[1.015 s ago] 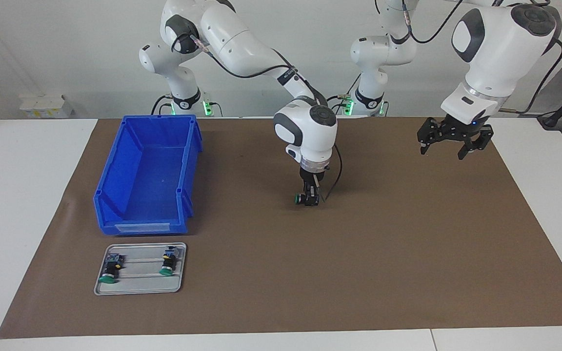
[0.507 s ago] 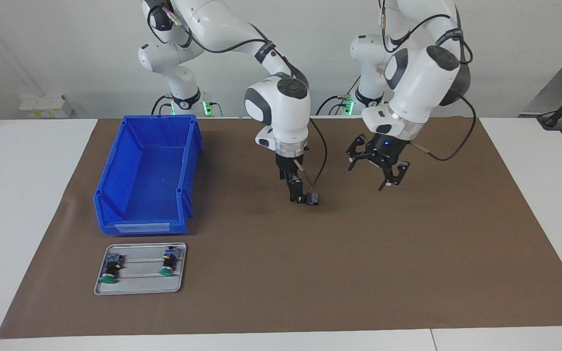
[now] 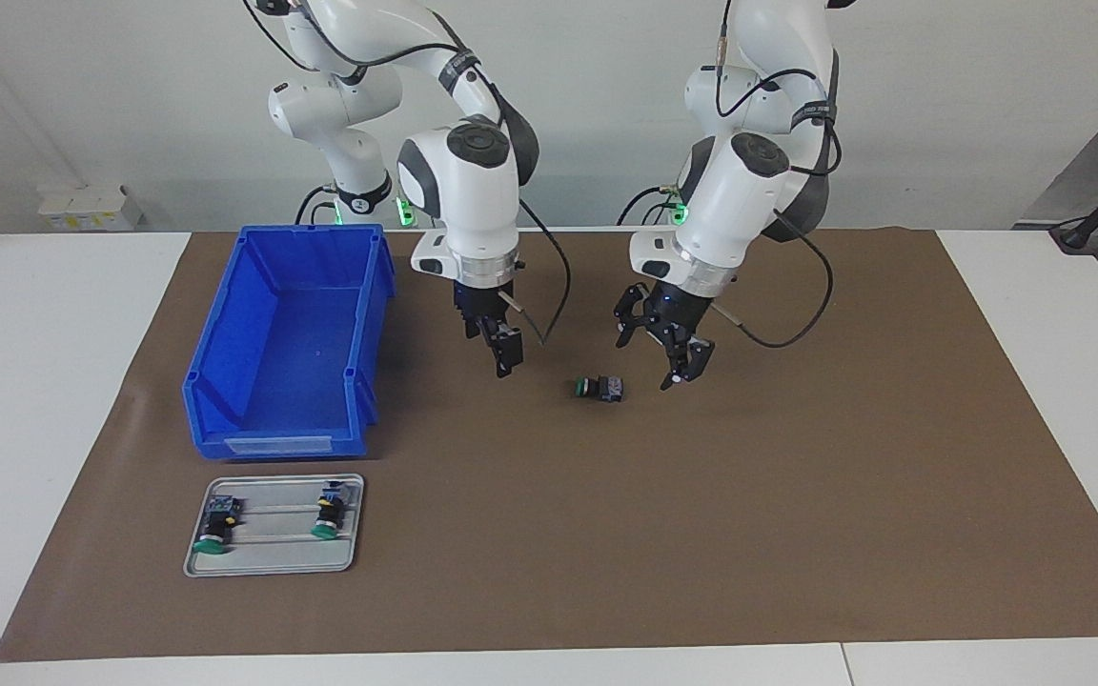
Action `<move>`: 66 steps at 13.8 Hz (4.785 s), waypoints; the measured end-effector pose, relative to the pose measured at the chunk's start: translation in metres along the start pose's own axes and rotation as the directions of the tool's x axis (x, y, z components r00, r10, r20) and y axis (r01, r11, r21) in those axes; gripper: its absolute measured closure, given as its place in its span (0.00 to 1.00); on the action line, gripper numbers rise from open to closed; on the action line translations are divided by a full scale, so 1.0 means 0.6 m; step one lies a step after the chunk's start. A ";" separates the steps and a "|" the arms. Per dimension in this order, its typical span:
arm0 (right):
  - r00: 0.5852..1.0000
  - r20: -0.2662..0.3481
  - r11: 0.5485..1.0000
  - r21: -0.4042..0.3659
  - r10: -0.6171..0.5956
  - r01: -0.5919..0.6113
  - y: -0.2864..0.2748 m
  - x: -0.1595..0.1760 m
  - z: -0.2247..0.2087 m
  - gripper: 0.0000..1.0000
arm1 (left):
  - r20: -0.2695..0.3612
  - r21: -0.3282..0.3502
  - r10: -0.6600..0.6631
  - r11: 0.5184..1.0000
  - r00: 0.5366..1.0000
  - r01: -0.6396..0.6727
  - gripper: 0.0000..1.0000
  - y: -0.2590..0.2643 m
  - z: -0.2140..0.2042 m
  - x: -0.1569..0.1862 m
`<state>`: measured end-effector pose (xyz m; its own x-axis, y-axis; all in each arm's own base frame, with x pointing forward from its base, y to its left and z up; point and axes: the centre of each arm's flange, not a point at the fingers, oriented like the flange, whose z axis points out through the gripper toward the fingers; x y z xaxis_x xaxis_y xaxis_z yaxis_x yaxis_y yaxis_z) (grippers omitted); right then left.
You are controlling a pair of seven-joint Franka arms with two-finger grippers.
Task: Place and press button with both arms
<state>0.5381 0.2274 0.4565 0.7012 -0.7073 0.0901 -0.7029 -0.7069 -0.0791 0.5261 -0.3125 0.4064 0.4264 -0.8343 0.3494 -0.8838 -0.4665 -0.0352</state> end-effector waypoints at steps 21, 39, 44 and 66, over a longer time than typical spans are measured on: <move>0.713 0.070 0.713 -0.031 -0.698 0.701 0.182 0.291 -0.264 0.00 | 0.080 -0.114 0.317 0.945 0.945 -0.307 0.04 0.068 0.156 -0.027; 0.729 0.110 0.731 -0.037 -0.675 0.682 0.206 0.272 -0.256 0.00 | 0.061 -0.085 0.373 0.926 0.926 -0.368 0.26 0.112 0.188 -0.039; 0.740 0.110 0.741 -0.038 -0.664 0.670 0.205 0.272 -0.256 0.00 | 0.062 -0.078 0.366 0.929 0.929 -0.361 0.36 0.104 0.187 -0.042; 0.739 0.110 0.740 -0.038 -0.665 0.672 0.204 0.270 -0.256 0.00 | -0.231 -0.168 -0.125 0.982 0.965 0.087 0.60 -0.069 0.081 0.001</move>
<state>0.5472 0.0272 0.6137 0.9985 -0.0534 0.0099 -0.0538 -0.9978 0.0394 0.5724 -0.3082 0.3625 0.4778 -0.6788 0.5576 -0.8629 -0.4817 0.1529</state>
